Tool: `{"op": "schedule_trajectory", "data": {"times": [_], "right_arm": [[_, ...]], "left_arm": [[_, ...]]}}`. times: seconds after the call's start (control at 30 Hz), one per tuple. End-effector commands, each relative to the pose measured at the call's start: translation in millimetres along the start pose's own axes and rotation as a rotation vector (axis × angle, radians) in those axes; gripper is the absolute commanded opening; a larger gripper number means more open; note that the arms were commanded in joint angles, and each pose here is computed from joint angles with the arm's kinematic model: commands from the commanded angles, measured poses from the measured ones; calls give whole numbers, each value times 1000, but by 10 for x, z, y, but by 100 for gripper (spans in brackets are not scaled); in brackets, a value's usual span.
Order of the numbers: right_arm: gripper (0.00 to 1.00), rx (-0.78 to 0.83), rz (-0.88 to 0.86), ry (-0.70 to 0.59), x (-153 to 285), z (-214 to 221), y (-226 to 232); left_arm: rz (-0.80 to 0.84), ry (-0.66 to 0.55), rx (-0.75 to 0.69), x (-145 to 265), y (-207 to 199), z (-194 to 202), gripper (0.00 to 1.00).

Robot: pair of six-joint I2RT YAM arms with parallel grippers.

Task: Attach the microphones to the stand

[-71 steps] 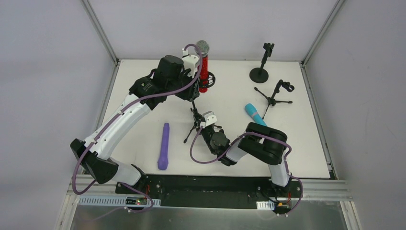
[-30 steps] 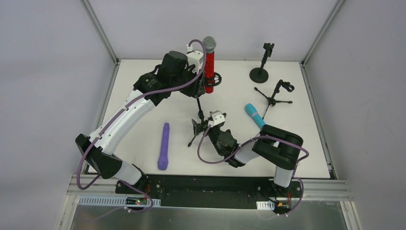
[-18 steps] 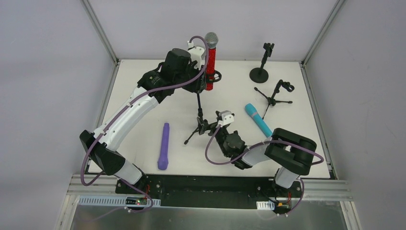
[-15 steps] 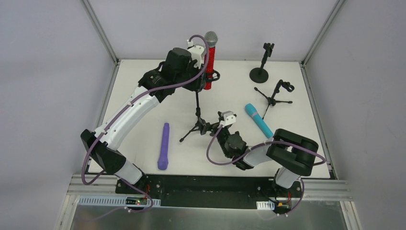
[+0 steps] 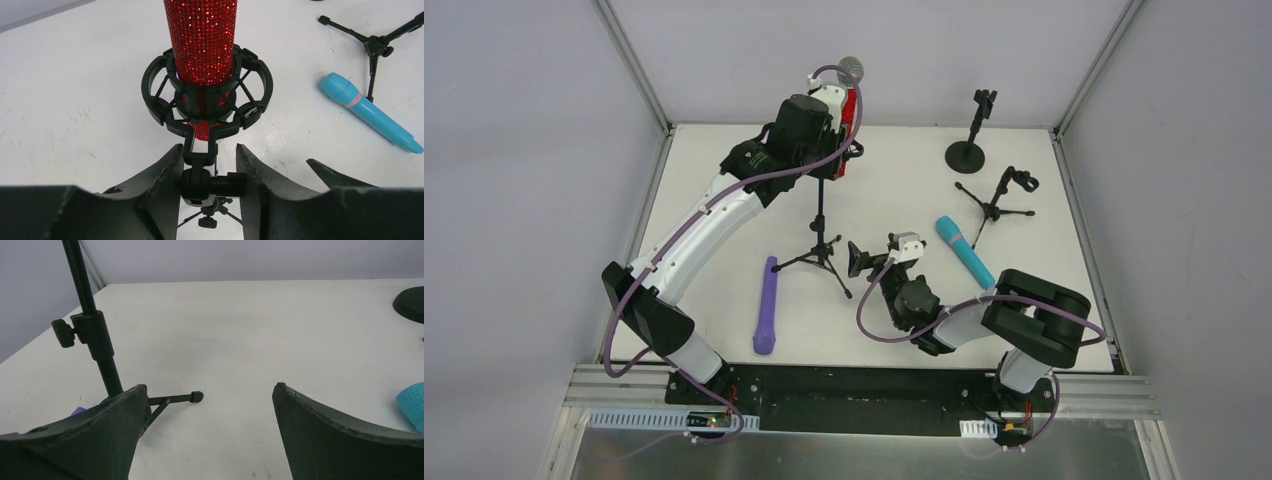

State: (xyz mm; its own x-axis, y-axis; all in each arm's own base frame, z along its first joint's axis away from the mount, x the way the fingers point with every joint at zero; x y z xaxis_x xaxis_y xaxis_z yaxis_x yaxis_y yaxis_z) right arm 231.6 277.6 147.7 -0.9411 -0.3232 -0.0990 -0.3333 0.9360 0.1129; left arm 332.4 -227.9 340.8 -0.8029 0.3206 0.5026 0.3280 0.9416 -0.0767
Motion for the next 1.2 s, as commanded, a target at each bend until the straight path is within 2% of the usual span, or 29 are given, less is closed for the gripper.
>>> {"op": "schedule_trajectory", "data": {"times": [0.0, 0.47, 0.97, 1.17], "right_arm": [[99, -42, 50, -29, -22, -64, -44], [99, -26, 51, -19, -42, -10, -32], [99, -16, 56, -15, -51, 13, -28], [99, -16, 56, -15, -58, 13, -28]], "left_arm": [[-29, -78, 8, 79, 69, -223, 0], [-18, -185, 2, 231, 166, -359, 0], [-115, -365, 20, 234, 456, -462, 0], [-157, -391, 19, 148, 581, -435, 0]]}}
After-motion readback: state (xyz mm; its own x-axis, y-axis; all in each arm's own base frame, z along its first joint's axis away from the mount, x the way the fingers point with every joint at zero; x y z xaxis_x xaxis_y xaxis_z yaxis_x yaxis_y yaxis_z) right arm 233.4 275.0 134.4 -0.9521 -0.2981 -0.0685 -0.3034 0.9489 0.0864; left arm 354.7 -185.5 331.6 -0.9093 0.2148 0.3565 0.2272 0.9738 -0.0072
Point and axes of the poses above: each gripper's point midway between its finger pads, its own x axis back along the fingers, its own y axis along the line the jaws close on, z = x × y, the point moved 5 cm from there along x, back along the fingers, and after that the axes turned 4 degrees about x, right-handed, at the moved point
